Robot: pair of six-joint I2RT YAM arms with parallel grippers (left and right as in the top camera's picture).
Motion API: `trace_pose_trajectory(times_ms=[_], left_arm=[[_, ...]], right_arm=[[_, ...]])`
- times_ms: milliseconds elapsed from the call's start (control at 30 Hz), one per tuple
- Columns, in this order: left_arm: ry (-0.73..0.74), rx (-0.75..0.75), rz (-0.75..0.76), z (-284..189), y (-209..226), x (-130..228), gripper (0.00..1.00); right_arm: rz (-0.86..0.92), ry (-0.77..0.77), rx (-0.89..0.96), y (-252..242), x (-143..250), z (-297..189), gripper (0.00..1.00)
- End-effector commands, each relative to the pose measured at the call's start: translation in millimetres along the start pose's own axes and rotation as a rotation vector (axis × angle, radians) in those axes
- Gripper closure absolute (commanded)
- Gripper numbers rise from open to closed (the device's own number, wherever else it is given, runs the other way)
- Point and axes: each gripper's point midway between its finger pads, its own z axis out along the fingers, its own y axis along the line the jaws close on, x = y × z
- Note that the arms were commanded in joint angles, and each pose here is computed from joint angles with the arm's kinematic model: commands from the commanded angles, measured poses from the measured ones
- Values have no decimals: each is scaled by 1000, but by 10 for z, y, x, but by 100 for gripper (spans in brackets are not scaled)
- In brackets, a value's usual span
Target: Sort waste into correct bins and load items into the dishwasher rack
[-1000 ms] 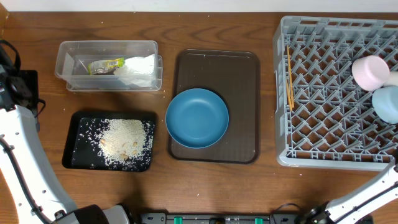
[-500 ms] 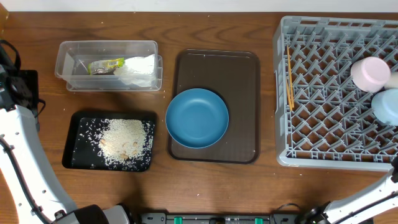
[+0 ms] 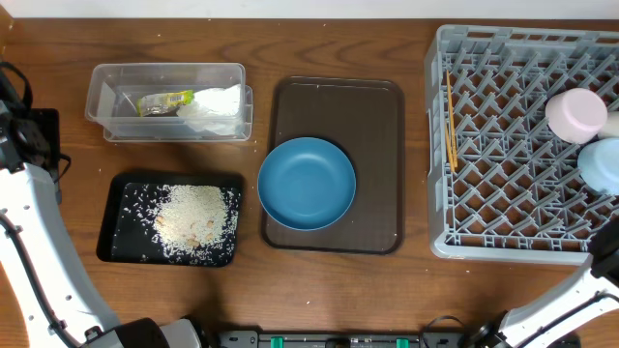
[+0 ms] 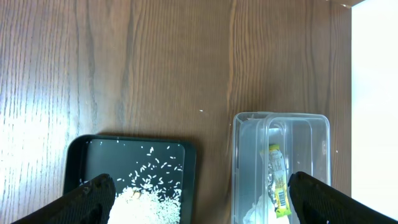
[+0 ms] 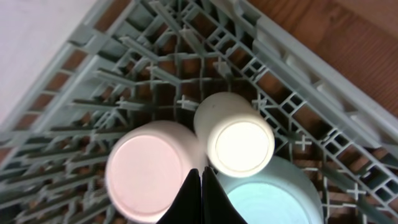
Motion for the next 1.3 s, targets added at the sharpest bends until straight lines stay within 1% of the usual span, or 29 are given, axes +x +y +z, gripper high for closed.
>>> trace_pose_trajectory(times_ms=[0, 233, 433, 567, 667, 800, 867, 933, 1033, 1133, 1267], left_arm=[[-8, -14, 10, 22, 20, -17, 8], [-8, -14, 10, 22, 20, -17, 8], [-8, -14, 10, 22, 20, -17, 8], [-8, -14, 10, 22, 20, -17, 8], [-8, -14, 10, 22, 20, -17, 8], [-8, -14, 10, 22, 20, -17, 8], [-8, -14, 10, 22, 20, -17, 8], [-8, -14, 10, 22, 20, -17, 8], [-8, -14, 10, 22, 20, -17, 8], [-8, -14, 10, 22, 20, -17, 8], [-8, -14, 10, 22, 20, -17, 8]], right_arm=[[8, 22, 144, -220, 89, 309, 99], [4, 84, 163, -273, 252, 624, 99], [1, 86, 156, -250, 260, 649, 99], [3, 99, 103, -151, 285, 658, 99], [6, 114, 21, -3, 304, 628, 99], [7, 122, -158, 339, 282, 417, 99], [3, 129, -298, 599, 272, 221, 99], [-47, 163, -535, 987, 334, -113, 99], [-198, 175, -874, 1548, 477, -676, 99], [-266, 206, -887, 1849, 700, -871, 97], [-407, 233, -780, 2262, 1113, -929, 95]])
